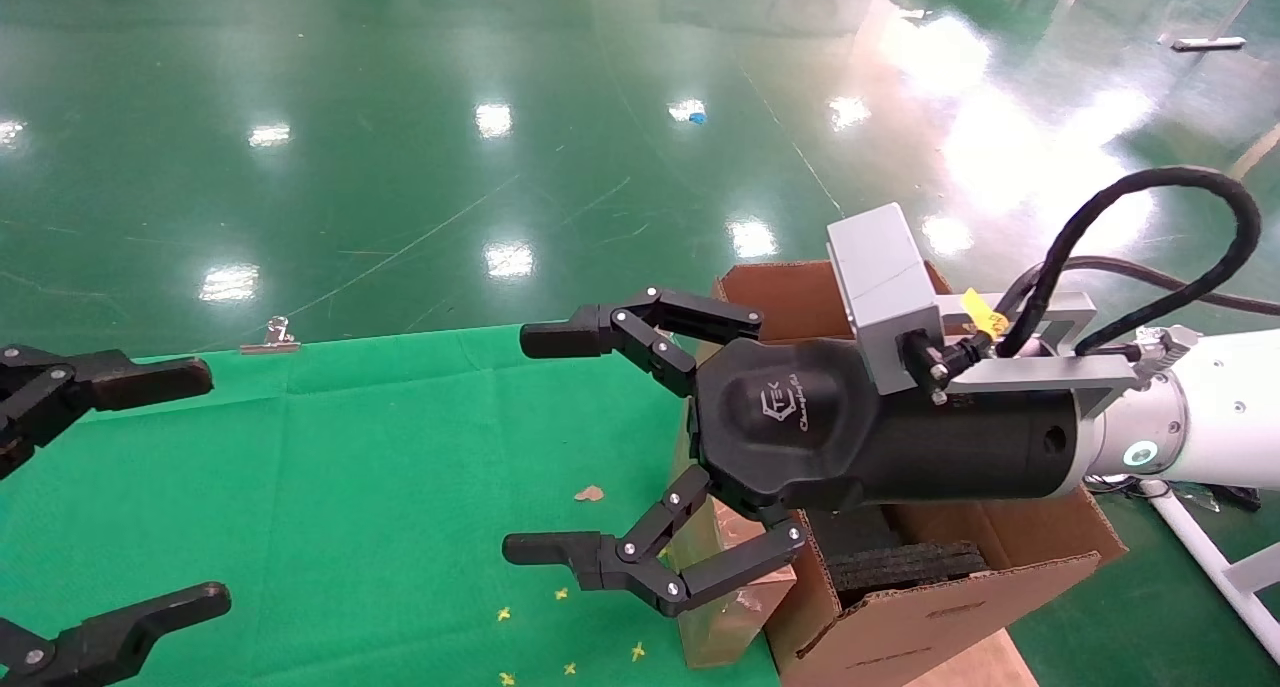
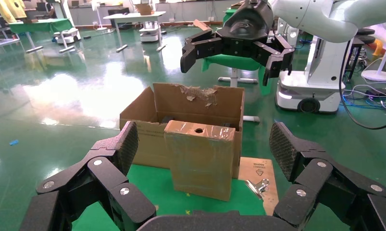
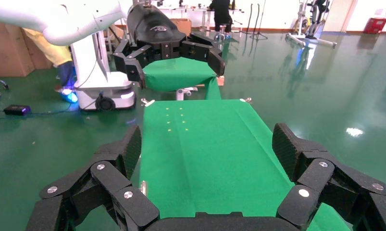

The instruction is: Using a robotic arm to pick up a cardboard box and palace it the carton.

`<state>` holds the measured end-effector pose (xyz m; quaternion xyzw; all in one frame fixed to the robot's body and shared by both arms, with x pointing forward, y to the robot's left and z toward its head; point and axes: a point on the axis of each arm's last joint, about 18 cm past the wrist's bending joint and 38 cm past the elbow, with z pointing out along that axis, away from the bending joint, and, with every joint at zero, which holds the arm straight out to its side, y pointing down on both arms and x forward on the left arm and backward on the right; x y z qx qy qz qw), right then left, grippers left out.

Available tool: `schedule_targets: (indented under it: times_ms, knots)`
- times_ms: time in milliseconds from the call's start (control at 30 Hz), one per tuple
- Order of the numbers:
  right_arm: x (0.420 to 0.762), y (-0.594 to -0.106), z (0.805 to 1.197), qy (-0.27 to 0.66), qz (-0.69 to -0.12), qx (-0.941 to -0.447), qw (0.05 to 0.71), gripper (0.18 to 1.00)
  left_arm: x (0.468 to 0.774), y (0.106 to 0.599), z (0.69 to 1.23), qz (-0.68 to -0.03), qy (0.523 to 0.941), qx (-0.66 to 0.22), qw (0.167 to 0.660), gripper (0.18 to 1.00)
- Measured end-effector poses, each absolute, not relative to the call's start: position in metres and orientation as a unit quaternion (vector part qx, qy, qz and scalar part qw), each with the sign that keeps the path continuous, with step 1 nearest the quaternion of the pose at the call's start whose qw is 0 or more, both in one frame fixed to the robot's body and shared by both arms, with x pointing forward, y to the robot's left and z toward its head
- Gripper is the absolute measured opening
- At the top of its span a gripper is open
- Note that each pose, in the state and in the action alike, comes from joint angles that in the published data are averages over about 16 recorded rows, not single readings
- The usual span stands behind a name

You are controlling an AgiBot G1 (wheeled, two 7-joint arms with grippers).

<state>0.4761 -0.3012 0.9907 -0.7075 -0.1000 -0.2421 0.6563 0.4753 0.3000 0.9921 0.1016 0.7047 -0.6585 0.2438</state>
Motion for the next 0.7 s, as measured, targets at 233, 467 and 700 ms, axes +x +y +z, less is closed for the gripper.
schedule_targets:
  times_ms: [233,467,700]
  knots:
    - [0.482,-0.292,0.983,-0.093,-0.232,-0.735,0.630,1.000,0.475,0.300,0.992,-0.659,0.705,0.102,0.244,1.001]
    - [0.504,-0.271,0.966,-0.088,-0.219,-0.811,0.536,1.000,0.475,0.300,0.992,-0.659,0.705,0.102,0.244,1.001]
    - [0.534,-0.255,0.963,-0.065,-0.225,-0.890,0.391,1.000,0.475,0.300,0.992,-0.659,0.705,0.102,0.244,1.001]
